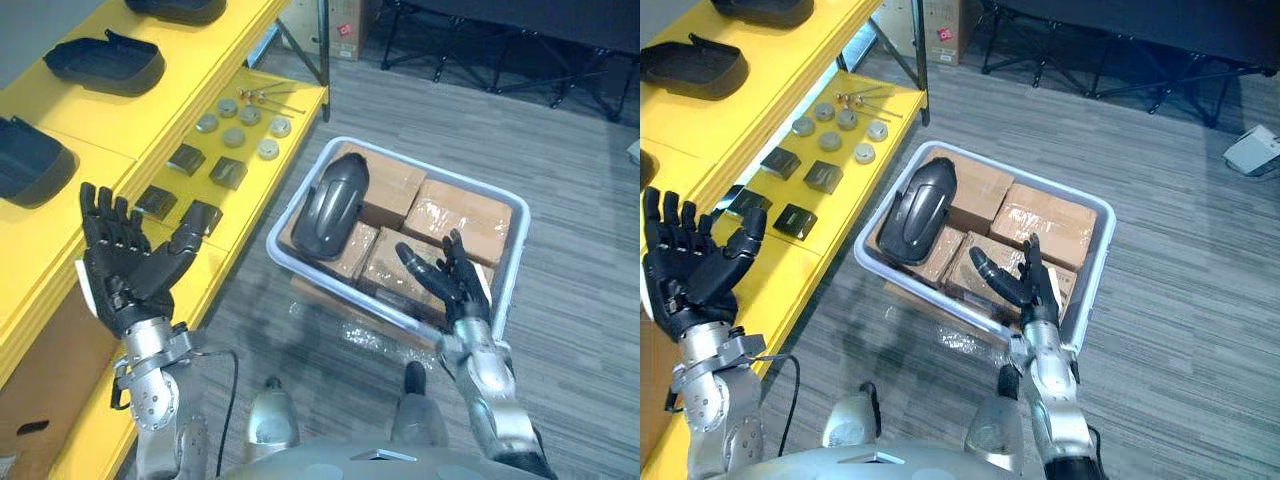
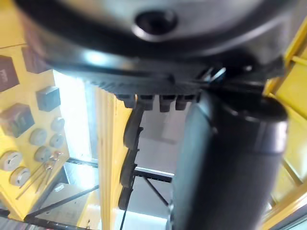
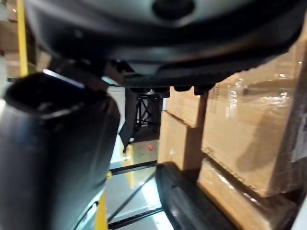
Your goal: Walk over and take three plastic housings, then place them on the shelf
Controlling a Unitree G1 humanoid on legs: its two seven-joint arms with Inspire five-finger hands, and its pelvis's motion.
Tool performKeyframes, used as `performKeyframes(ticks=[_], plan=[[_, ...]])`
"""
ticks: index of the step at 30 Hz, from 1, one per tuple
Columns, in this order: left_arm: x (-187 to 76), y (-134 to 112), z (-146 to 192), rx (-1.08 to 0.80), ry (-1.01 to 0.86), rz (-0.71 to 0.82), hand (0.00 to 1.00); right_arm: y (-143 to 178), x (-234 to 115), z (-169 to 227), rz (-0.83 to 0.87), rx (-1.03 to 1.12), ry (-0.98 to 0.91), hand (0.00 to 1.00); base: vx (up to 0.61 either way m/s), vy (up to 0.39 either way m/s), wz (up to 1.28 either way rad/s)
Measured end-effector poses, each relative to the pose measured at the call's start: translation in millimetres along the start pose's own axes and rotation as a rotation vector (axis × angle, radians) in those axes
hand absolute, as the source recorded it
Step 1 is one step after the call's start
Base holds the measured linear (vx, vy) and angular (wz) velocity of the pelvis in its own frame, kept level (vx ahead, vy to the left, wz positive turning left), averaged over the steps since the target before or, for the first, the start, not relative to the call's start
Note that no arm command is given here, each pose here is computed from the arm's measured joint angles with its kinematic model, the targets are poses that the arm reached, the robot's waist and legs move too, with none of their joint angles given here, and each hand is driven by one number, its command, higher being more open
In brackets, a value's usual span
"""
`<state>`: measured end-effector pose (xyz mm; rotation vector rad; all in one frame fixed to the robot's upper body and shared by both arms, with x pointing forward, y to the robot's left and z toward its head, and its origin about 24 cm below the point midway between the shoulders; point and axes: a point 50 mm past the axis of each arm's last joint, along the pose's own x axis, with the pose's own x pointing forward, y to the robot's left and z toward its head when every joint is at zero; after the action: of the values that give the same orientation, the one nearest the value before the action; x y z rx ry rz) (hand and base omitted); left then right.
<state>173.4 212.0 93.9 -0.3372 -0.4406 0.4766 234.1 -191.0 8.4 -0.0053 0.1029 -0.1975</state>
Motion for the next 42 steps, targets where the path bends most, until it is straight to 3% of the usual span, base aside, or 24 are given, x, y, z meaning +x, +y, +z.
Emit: performKeyframes(ticks=[6,12,29,30,36,42], plan=[[10,-29,0,0.009,-0.043,-0.086,1.0,15,60,51,-0.098,-0.169,-0.107,1.0,-0.06,-0.008,0.24],[11,-32,-1,0.024,-0.037,-0.103,1.0,26,88,93,-0.164,-0.242,-0.191,1.0,-0.01,-0.004,0.18],[9,-46,-5,0.002,-0.006,-0.186,1.0,28,106,95,-0.217,-0.485,-0.049,1.0,-0.01,0.013,0.05],[9,-46,-5,0.001,-0.006,-0.185,1.0,28,110,96,-0.219,-0.516,-0.041,0.0,0.0,0.0,0.0],[9,-54,-16,-0.009,0.036,-0.193,1.0,23,129,115,-0.276,-0.629,-0.052,0.0,-0.02,0.004,0.03],[11,-62,-29,-0.004,0.081,-0.236,1.0,-20,146,146,-0.418,-0.761,0.005,0.0,-0.03,-0.005,0.16]])
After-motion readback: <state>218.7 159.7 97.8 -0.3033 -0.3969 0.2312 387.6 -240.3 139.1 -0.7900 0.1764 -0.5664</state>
